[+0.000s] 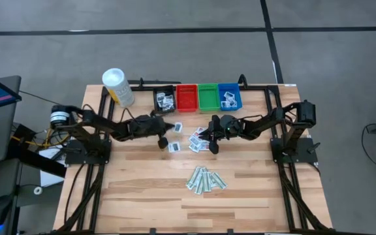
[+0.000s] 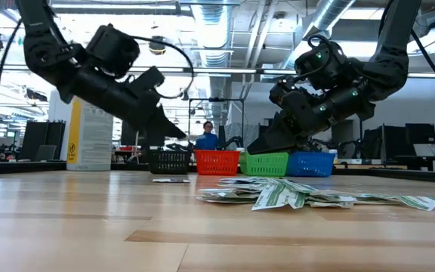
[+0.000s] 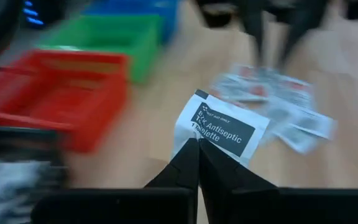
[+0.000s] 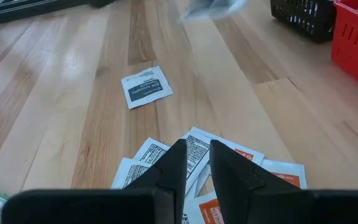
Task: Pick & Place First Aid Supplies
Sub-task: Put the black towelette pack into the black bin
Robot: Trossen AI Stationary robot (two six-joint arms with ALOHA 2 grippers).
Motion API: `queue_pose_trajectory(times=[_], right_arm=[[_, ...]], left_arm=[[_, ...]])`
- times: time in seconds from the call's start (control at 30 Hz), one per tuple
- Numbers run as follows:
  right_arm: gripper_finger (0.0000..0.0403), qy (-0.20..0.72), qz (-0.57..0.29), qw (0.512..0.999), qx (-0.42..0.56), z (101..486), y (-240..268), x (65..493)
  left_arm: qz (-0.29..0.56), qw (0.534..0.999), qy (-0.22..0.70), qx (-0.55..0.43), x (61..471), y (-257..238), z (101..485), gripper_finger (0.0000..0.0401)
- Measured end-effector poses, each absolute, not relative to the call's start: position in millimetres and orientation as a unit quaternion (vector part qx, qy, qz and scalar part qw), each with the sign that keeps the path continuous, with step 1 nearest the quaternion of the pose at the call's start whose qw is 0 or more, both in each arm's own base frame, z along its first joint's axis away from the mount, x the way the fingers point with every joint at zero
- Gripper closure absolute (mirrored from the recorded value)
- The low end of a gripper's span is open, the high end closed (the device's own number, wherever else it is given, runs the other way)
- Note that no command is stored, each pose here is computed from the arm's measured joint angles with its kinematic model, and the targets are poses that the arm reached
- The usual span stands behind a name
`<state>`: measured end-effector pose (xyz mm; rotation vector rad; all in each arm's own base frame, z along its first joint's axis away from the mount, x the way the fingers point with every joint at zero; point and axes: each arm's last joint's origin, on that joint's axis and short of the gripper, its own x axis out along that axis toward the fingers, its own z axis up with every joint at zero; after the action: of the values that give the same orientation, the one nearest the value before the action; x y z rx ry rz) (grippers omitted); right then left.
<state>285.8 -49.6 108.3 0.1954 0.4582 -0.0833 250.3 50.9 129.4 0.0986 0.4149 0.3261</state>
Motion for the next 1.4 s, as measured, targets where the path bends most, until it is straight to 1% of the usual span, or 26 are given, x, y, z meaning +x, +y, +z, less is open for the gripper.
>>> queue_pose_trajectory(times=[0.2, 0.47, 0.57, 0.67, 0.8, 1.3, 1.4], right_arm=[[0.0338, 0.226, -0.041, 0.968, 0.097, 108.4, -49.6, 285.8], [0.0338, 0.225, -0.041, 0.969, 0.096, 108.7, -49.7, 285.9], [0.0338, 0.225, -0.041, 0.969, 0.095, 108.7, -49.7, 285.9], [0.0338, 0.224, -0.042, 0.969, 0.095, 108.7, -50.1, 285.9], [0.0338, 0.224, -0.043, 0.969, 0.095, 108.8, -50.2, 285.9], [0.0338, 0.215, -0.043, 0.971, 0.094, 110.3, -50.1, 286.7], [0.0338, 0.211, -0.042, 0.972, 0.094, 111.1, -50.2, 287.0]], left_arm=[[0.286, 0.940, 0.175, 0.072, 237.9, 71.4, 148.9, 0.0394], [0.376, 0.909, 0.169, 0.052, 219.6, 114.4, 153.4, 0.0394], [0.377, 0.911, 0.163, 0.042, 213.7, 126.9, 154.4, 0.0394], [0.356, 0.921, 0.156, 0.032, 209.6, 135.1, 155.1, 0.0393], [0.362, 0.921, 0.145, 0.024, 206.3, 141.5, 156.9, 0.0393], [0.369, 0.919, 0.139, 0.025, 204.9, 144.0, 158.1, 0.0393], [0.359, 0.923, 0.138, 0.024, 205.3, 143.6, 158.1, 0.0387]])
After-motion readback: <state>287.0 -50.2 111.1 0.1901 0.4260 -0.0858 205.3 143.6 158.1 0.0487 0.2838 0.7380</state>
